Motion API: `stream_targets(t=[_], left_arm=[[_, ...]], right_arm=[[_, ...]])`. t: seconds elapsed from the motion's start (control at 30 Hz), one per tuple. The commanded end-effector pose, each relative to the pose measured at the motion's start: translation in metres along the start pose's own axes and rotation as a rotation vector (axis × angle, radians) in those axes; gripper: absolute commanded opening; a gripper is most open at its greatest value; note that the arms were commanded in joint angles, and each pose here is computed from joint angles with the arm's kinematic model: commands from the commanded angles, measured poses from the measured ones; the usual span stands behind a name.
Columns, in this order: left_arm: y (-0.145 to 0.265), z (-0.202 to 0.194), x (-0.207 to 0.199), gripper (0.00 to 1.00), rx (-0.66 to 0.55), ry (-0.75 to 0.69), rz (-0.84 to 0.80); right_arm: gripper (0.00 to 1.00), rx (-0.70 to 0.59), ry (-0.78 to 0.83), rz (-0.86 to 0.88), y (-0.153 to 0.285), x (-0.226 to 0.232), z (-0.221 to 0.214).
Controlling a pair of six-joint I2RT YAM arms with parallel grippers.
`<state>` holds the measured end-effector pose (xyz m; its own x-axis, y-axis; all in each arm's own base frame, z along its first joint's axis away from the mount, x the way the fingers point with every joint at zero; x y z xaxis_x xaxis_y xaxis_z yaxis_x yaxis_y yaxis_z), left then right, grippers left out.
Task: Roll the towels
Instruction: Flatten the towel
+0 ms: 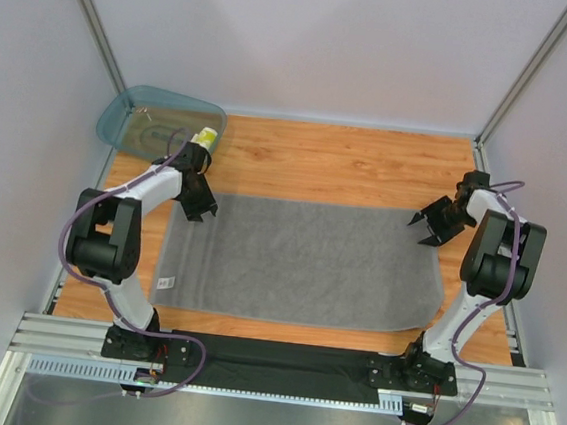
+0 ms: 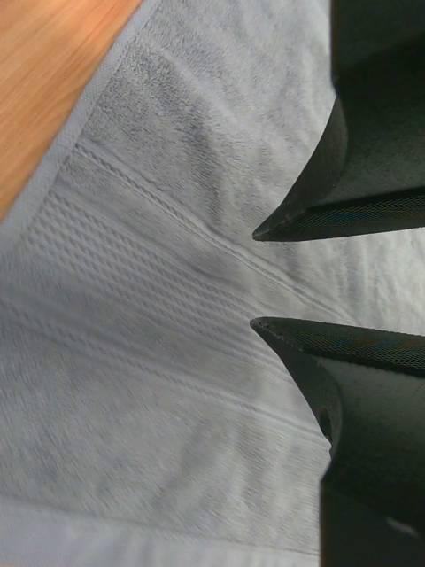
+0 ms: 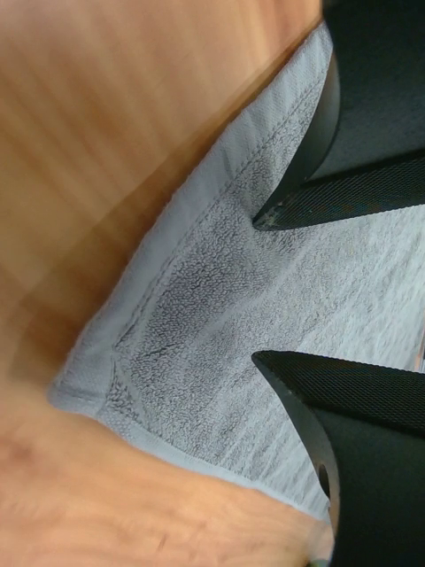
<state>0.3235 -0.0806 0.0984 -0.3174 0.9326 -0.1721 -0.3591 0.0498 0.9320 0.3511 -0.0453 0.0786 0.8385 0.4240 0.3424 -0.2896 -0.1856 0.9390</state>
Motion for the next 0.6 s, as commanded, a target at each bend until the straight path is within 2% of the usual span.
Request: stream_targets(t=[0.0, 0.13, 0.17, 0.23, 0.27, 0.3, 0.43, 0.47, 0.53, 0.57], left_arm=[[-0.007, 0.009, -0.012, 0.46, -0.003, -0.057, 0.015], [-0.015, 0.03, -0.035, 0.46, -0.013, -0.091, 0.014], [-0.026, 0.026, -0.038, 0.46, 0.03, -0.106, 0.038], [-0.027, 0.044, -0.055, 0.45, 0.004, -0.135, 0.028], [-0.039, 0.039, -0.059, 0.45, 0.049, -0.155, 0.051], [-0.042, 0.043, -0.065, 0.45, 0.044, -0.171, 0.048], [-0.051, 0.066, -0.099, 0.45, 0.013, -0.242, 0.009], [-0.064, 0.061, -0.103, 0.45, 0.048, -0.264, 0.019], [-0.06, 0.076, -0.121, 0.45, 0.019, -0.288, -0.01], [-0.067, 0.072, -0.123, 0.45, 0.05, -0.316, -0.002]], right_arm=[[0.58, -0.029, -0.007, -0.001, -0.021, 0.011, 0.016], [0.58, -0.076, -0.029, 0.005, -0.019, 0.038, 0.043], [0.58, -0.073, -0.044, -0.004, -0.018, 0.04, 0.046], [0.59, -0.092, -0.071, 0.001, -0.015, 0.049, 0.056], [0.59, -0.104, -0.086, -0.002, -0.013, 0.052, 0.065], [0.59, -0.118, -0.095, 0.004, -0.011, 0.055, 0.071], [0.6, -0.165, -0.163, -0.001, -0.005, 0.049, 0.101], [0.6, -0.184, -0.171, 0.001, -0.001, 0.049, 0.109], [0.61, -0.213, -0.209, -0.022, 0.003, 0.039, 0.122], [0.61, -0.218, -0.218, -0.024, 0.005, 0.036, 0.125]])
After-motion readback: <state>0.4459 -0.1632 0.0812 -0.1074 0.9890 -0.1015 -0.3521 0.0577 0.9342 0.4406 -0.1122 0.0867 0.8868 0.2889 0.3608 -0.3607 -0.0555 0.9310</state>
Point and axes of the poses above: each gripper's point midway between its finger pads, its own y axis back along the fingers, its own x axis along the line the jaws close on, z = x × y, the point moved 6 cm from there along y, back along the fingers, and after that the axes turned 10 degrees about -y, right-handed, at the moved point
